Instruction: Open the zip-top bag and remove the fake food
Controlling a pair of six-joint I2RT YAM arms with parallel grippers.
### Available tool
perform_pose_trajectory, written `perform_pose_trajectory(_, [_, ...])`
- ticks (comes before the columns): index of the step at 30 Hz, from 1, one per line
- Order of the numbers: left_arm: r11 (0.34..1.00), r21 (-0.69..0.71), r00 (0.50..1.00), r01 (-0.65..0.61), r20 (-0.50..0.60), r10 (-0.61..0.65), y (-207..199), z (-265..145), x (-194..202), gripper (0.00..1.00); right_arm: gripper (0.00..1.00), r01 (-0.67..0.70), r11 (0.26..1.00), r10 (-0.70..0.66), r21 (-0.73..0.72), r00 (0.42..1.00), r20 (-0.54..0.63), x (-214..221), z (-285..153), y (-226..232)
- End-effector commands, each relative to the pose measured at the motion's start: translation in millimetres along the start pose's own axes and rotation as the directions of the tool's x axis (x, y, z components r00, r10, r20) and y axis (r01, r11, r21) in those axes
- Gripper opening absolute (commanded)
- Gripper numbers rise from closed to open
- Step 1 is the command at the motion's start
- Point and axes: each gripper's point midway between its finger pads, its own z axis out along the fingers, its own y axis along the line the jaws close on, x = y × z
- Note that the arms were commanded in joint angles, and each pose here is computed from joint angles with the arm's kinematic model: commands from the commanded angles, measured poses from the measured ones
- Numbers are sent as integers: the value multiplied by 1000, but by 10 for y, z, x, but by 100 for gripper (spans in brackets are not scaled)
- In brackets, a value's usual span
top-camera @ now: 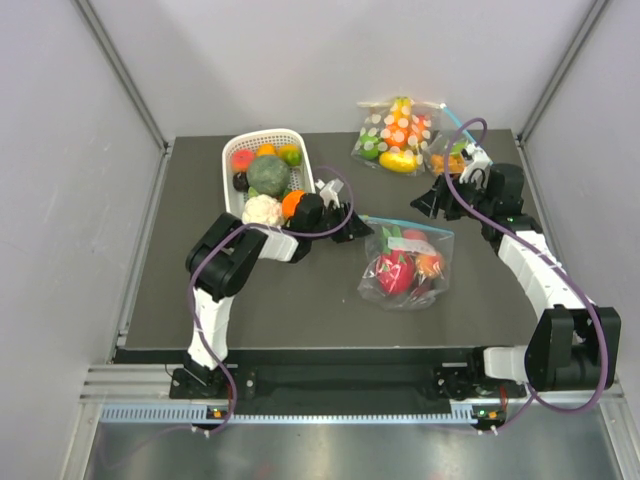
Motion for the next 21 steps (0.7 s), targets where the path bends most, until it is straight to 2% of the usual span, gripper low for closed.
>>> perform_pose_trajectory(1, [974, 210, 992, -91, 107, 70, -531, -17, -290, 35, 74, 43, 999, -42, -16, 998, 39, -100, -18, 15])
perform_pose_trajectory(5, [934, 308, 980, -183, 134, 148, -804, -128, -340, 1, 74, 46, 999, -45, -26, 998, 40, -109, -16, 31])
perform_pose_trajectory(9, [872, 394, 957, -292, 130, 261, -1112, -215, -392, 0, 74, 58, 997, -56, -55, 997, 47, -131, -28, 91])
perform_pose_trajectory(13, [760, 510, 911, -403, 140, 388, -1431, -383, -355, 0, 74, 108, 987, -98, -121, 991, 88, -215, -79, 246])
perform_pose_trajectory(15, [669, 590, 877, -452, 158, 453, -1644, -553, -300, 0, 74, 134, 980, -119, -148, 987, 107, -224, -111, 322])
perform_pose_trajectory(16, [646, 618, 875, -447, 151, 460, -1718, -619, -276, 0, 74, 161, 974, -140, -158, 981, 131, -262, -160, 390])
perform_pose_trajectory(17, [599, 665, 861, -446, 137, 489, -1800, -718, -207, 0, 75, 199, 965, -172, -170, 972, 162, -313, -190, 458])
perform_pose_trajectory(18, [546, 692, 842, -472, 171, 512, -1915, -814, -211, 0, 75, 217, 957, -186, -194, 968, 166, -286, -204, 517])
perform_pose_trajectory(21, [474, 770, 834, -427, 132, 537, -2115, -1056, -119, 0, 75, 310, 911, -254, -273, 941, 222, -322, -332, 834])
